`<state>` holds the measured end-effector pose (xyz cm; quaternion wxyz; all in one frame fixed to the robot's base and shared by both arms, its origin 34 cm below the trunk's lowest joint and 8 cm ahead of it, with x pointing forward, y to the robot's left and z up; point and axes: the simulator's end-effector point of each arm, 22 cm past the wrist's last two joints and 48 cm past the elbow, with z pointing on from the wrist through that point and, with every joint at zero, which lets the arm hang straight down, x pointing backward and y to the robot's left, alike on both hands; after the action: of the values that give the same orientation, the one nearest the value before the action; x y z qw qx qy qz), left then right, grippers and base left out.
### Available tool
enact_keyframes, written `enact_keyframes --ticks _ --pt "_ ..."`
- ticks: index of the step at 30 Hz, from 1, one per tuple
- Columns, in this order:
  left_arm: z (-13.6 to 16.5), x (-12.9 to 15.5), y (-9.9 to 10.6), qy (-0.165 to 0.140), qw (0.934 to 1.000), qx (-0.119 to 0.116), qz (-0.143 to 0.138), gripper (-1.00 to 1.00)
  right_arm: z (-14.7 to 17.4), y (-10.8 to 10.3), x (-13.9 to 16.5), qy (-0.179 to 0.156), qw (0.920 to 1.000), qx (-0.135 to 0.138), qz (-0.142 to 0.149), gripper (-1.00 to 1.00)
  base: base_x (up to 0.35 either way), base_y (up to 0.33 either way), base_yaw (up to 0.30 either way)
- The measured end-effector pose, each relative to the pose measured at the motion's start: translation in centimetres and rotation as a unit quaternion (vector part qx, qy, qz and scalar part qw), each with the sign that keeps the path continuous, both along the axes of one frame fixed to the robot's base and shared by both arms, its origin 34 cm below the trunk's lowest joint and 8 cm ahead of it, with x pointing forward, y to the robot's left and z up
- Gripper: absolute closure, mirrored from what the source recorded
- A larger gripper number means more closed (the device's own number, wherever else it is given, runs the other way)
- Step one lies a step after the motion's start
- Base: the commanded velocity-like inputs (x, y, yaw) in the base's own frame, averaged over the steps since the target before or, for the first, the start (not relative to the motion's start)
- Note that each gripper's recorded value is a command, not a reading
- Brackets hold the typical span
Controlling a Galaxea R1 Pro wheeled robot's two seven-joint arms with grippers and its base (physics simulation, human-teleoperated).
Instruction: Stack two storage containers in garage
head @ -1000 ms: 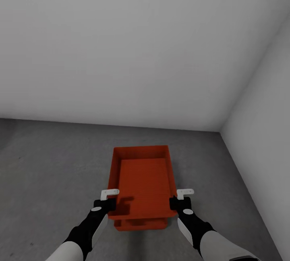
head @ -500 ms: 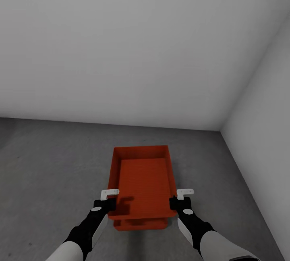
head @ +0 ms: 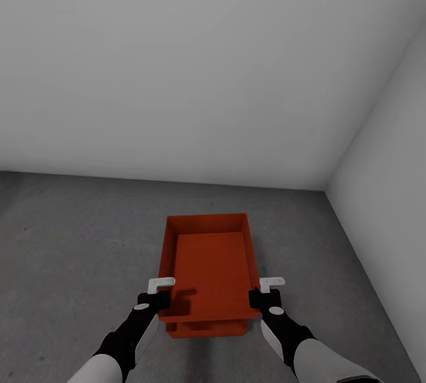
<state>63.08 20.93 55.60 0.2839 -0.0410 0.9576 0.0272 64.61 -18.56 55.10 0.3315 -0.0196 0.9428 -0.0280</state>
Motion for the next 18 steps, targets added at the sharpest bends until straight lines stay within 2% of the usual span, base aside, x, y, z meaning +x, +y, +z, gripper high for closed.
enact_keyframes --ticks 18 --pt "-2.9 0.0 0.0 0.000 1.0000 0.000 0.000 1.00 -2.9 0.0 0.0 0.000 1.0000 0.000 0.000 1.00 0.000 0.000 0.000"
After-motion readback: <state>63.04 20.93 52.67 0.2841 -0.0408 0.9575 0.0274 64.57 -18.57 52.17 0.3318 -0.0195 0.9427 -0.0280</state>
